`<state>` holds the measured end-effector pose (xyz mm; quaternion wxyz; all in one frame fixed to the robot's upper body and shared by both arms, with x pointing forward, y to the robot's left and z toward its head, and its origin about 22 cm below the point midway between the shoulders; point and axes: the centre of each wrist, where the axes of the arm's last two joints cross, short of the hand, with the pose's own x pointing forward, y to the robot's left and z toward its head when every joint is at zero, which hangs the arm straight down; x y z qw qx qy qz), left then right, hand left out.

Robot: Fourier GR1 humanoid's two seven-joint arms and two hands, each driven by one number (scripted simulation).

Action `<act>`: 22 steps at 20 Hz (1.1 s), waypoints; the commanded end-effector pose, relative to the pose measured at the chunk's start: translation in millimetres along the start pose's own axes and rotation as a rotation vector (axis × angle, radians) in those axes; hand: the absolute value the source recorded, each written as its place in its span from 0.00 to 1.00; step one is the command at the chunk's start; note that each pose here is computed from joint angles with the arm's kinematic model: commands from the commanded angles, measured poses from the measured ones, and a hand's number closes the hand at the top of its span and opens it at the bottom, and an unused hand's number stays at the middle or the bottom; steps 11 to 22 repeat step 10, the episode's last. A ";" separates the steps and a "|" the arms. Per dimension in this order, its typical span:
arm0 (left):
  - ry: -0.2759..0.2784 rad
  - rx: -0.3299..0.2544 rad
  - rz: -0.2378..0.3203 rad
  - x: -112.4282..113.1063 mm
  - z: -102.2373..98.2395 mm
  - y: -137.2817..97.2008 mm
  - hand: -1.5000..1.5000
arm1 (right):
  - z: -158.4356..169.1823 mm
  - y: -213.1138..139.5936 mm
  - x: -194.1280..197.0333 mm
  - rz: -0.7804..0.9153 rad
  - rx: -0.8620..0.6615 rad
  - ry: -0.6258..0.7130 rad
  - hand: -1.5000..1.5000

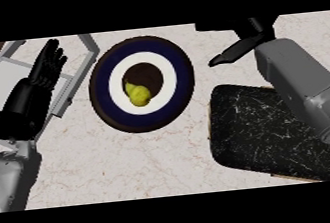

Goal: Pick the pear from the tray and place it in the plate

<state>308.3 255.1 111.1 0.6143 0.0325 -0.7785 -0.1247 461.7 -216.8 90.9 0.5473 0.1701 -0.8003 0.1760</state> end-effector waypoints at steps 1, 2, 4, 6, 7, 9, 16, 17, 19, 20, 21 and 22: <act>-0.006 -0.025 0.001 5.4 -2.8 2.8 0.50 | 13.8 -26.7 6.3 0.036 0.009 0.004 0.00; -0.012 0.010 -0.008 5.3 -10.5 3.4 0.50 | 20.8 -32.5 4.4 0.033 0.005 -0.008 0.00; 0.010 -0.005 -0.011 3.9 -2.5 -2.8 0.50 | 20.5 -40.3 11.5 0.037 0.011 -0.003 0.00; -0.014 0.011 0.008 -5.6 1.1 1.1 0.50 | 24.6 -40.5 7.6 0.049 -0.002 -0.019 0.00; -0.012 -0.006 -0.003 0.3 -1.9 -4.3 0.50 | 30.1 -59.5 20.5 0.067 -0.003 -0.023 0.00; -0.007 -0.015 -0.001 11.2 -4.6 -0.1 0.50 | 39.1 -49.9 2.8 0.089 -0.022 -0.028 0.00; -0.002 -0.020 -0.004 -7.9 6.8 3.2 0.50 | 45.1 -65.7 12.6 0.111 -0.027 -0.026 0.00; -0.002 -0.020 -0.004 -7.9 6.8 3.2 0.50 | 45.1 -65.7 12.6 0.111 -0.027 -0.026 0.00; -0.002 -0.020 -0.004 -7.9 6.8 3.2 0.50 | 45.1 -65.7 12.6 0.111 -0.027 -0.026 0.00; -0.002 -0.020 -0.004 -7.9 6.8 3.2 0.50 | 45.1 -65.7 12.6 0.111 -0.027 -0.026 0.00; -0.002 -0.020 -0.004 -7.9 6.8 3.2 0.50 | 45.1 -65.7 12.6 0.111 -0.027 -0.026 0.00; -0.002 -0.020 -0.004 -7.9 6.8 3.2 0.50 | 45.1 -65.7 12.6 0.111 -0.027 -0.026 0.00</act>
